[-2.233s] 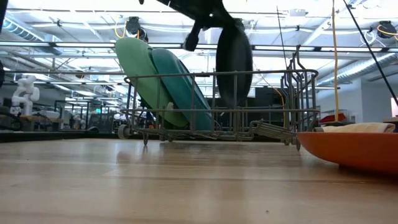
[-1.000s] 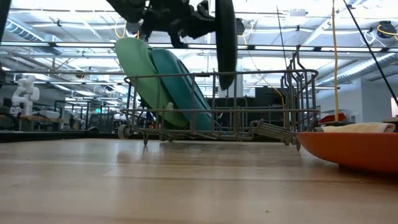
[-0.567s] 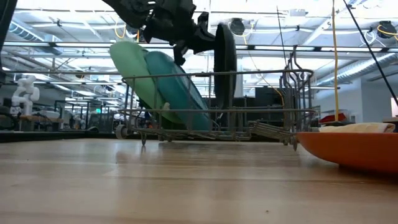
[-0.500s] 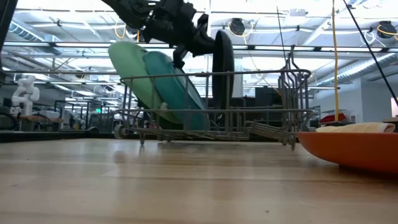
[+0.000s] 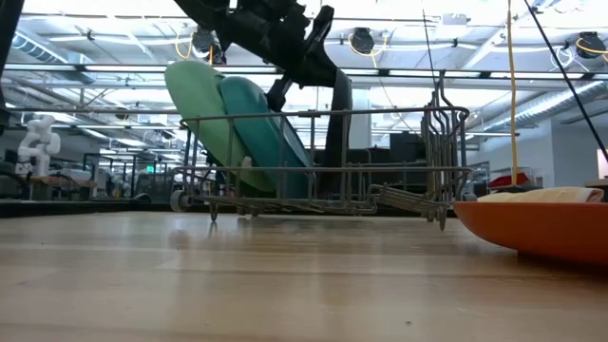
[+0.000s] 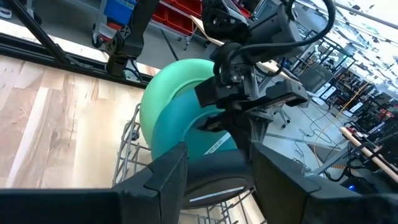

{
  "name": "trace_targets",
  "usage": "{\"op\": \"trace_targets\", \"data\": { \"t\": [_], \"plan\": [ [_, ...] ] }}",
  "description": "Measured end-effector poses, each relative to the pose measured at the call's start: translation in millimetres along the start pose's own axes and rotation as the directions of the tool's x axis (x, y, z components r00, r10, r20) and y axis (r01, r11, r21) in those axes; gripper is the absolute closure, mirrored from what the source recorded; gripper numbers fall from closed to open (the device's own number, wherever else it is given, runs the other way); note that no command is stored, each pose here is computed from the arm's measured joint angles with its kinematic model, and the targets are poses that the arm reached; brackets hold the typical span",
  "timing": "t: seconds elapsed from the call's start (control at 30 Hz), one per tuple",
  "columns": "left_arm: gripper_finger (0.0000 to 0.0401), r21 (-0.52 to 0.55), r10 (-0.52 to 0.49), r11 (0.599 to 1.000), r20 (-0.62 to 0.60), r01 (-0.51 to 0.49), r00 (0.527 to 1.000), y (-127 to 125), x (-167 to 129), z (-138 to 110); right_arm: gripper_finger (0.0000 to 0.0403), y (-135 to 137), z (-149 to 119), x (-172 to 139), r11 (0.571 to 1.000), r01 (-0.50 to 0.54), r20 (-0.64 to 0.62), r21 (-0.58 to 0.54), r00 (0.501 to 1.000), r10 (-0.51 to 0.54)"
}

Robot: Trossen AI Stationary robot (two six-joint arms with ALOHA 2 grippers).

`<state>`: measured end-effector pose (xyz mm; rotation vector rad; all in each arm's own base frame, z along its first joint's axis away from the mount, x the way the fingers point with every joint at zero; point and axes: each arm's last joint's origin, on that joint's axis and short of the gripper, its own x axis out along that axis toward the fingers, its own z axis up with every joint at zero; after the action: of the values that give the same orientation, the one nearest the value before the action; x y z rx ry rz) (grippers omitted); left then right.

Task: Sort dishes
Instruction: Put the black plate into the dish rack

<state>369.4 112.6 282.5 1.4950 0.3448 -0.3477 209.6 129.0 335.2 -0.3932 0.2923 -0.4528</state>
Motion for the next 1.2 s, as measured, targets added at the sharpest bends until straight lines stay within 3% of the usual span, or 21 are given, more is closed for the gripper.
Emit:
{"op": "trace_targets", "data": {
  "t": [0.57,0.77,1.0,1.2],
  "plan": [
    [0.0401,0.207,0.031,0.978,-0.056,-0.019,0.998,5,5,16,0.0236,0,0,0,1.0,0.0,-0.001,0.002,1.0,0.0],
    [0.0398,0.18,0.029,0.984,-0.069,-0.016,0.997,4,5,15,0.0236,0,0,0,1.0,0.0,0.0,0.004,1.0,0.0],
    [0.036,0.051,0.021,0.999,-0.117,-0.015,0.993,4,5,14,0.0236,0,0,0,1.0,0.002,-0.001,0.009,1.0,-0.002],
    [0.0331,0.017,0.012,1.0,-0.14,-0.01,0.99,3,5,13,0.0236,-8,-3,18,0.997,0.067,-0.039,0.042,0.997,-0.065]
  ]
}}
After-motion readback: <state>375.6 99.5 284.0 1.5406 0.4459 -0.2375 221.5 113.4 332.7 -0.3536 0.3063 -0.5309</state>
